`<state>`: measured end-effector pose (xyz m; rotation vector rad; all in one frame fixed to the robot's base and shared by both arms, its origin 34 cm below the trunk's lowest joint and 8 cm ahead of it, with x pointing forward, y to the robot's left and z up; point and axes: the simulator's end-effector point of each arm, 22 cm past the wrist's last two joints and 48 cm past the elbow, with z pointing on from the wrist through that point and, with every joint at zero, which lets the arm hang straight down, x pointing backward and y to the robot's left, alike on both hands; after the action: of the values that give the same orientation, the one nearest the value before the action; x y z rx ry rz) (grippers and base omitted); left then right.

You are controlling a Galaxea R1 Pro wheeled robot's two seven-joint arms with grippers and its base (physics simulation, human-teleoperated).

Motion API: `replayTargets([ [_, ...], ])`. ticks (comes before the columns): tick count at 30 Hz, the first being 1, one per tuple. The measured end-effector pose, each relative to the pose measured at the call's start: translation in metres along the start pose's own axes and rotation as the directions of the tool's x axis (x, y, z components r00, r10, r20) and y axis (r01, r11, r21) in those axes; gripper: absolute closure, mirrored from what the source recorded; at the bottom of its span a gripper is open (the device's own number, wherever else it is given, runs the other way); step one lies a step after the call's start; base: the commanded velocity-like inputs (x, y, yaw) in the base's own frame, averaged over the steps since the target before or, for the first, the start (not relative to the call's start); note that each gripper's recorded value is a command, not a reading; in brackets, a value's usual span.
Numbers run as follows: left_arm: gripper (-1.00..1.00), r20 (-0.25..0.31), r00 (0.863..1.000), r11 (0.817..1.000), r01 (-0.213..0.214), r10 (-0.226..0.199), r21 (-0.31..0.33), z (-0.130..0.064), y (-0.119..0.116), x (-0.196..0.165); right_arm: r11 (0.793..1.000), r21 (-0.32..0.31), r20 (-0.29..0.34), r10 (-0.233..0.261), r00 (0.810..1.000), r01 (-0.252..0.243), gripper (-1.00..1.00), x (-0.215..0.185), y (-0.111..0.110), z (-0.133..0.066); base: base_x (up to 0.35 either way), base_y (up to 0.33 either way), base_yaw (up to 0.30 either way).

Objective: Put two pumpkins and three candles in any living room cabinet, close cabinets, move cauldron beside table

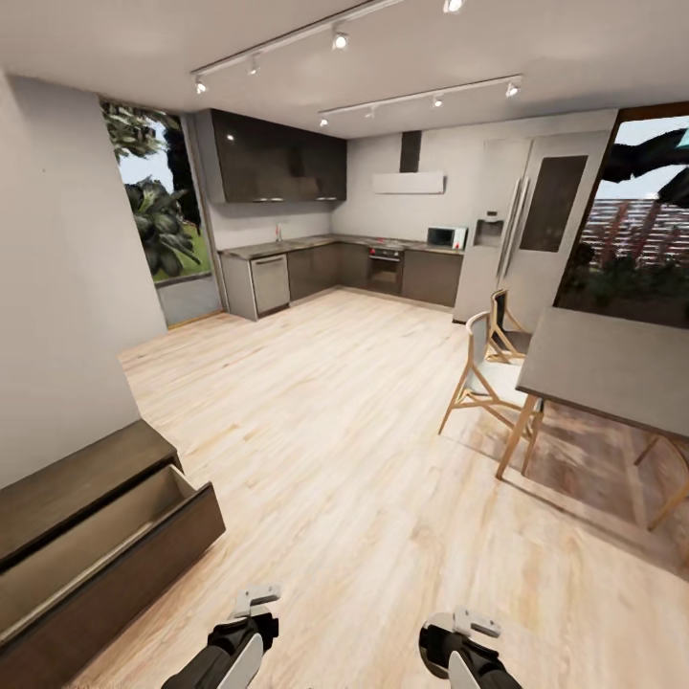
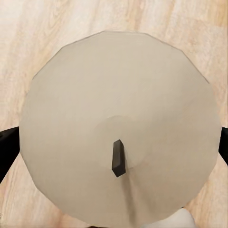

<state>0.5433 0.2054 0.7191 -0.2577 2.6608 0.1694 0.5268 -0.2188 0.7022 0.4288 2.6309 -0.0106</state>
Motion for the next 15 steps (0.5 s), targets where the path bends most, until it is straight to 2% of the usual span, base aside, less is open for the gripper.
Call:
replayTargets([
  [8,1.00,-0.008,1.000,1.000,-0.007,0.007,-0.001,0.002,-0.001,0.004,1.000,0.002,-0.012,-0.003,1.000,0.003,1.00,0.005,0.000,0.002,0.021,-0.013,0.193],
  [12,1.00,-0.005,0.999,0.999,-0.043,0.043,0.007,0.002,-0.007,0.007,1.000,-0.003,-0.014,-0.025,1.000,0.025,1.00,0.008,0.004,0.003,0.159,-0.113,0.192],
  [15,1.00,-0.006,0.998,0.998,-0.059,0.059,0.010,0.002,-0.009,0.010,0.998,-0.012,-0.009,-0.063,0.998,0.062,1.00,0.010,0.011,0.002,0.256,-0.137,0.192],
])
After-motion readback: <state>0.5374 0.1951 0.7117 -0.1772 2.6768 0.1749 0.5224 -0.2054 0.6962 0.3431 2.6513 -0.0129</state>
